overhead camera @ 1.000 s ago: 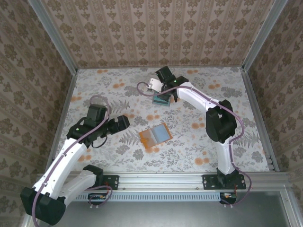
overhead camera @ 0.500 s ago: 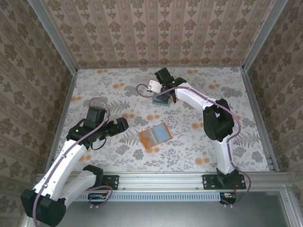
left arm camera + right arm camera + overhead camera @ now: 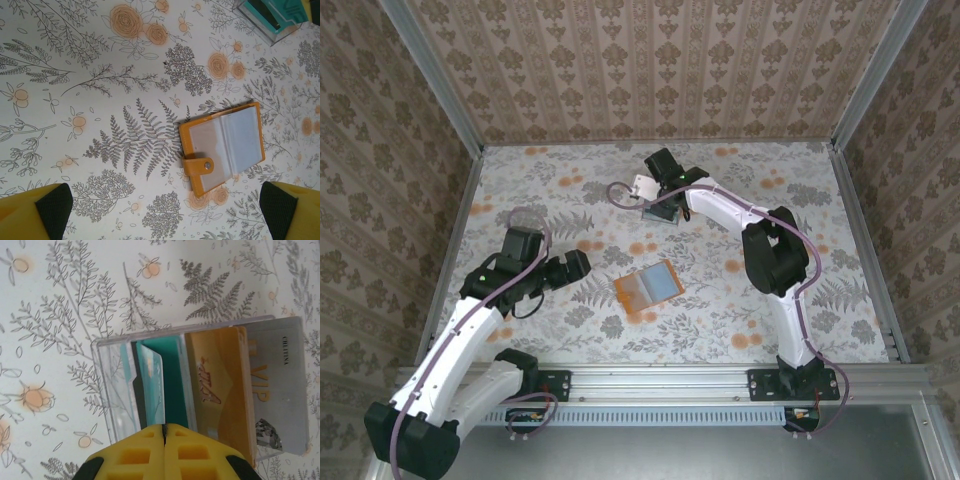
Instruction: Take the credit cards out of the card holder
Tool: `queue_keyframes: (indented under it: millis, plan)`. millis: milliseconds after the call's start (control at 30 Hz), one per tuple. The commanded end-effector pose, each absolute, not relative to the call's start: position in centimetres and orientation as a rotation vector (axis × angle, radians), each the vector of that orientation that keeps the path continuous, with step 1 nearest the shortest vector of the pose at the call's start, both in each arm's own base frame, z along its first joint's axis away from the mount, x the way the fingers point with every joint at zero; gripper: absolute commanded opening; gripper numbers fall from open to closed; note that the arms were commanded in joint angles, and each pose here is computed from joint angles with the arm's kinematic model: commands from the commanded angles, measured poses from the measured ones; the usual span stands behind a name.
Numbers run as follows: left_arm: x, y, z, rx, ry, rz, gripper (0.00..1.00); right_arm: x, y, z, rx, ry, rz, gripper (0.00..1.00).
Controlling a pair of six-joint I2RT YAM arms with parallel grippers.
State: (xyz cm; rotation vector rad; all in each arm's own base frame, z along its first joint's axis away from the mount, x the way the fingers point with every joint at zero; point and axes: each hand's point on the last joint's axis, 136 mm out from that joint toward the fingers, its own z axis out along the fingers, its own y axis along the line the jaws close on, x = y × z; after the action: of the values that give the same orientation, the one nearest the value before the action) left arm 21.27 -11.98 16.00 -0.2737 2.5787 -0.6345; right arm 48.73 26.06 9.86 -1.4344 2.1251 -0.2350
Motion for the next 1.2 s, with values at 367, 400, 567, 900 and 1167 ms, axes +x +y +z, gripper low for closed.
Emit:
queue_keyframes:
  millis: [367,400,567,900,1167]
  plan:
    - [21.2,-11.9,15.6,-0.298,2.574,-0.653,1.0,52.5,23.7,11.8,-1.141,2.144,-0.366,0.26]
    - [21.3,-11.9,15.6,-0.292,2.574,-0.652,1.0,52.5,23.7,12.4,-1.115,2.144,-0.358,0.27]
    - [22.1,-11.9,15.7,-0.269,2.562,-0.628,1.0,51.4,23.3,16.0,-0.97,2.151,-0.286,0.35]
    - [27.0,-9.5,16.5,-0.289,2.492,-0.338,1.0,44.9,18.3,24.4,-0.528,2.076,-0.116,0.69]
    - [32.4,-4.3,18.6,-0.291,2.222,0.109,1.0,38.0,9.1,23.8,-0.103,2.041,-0.041,1.0]
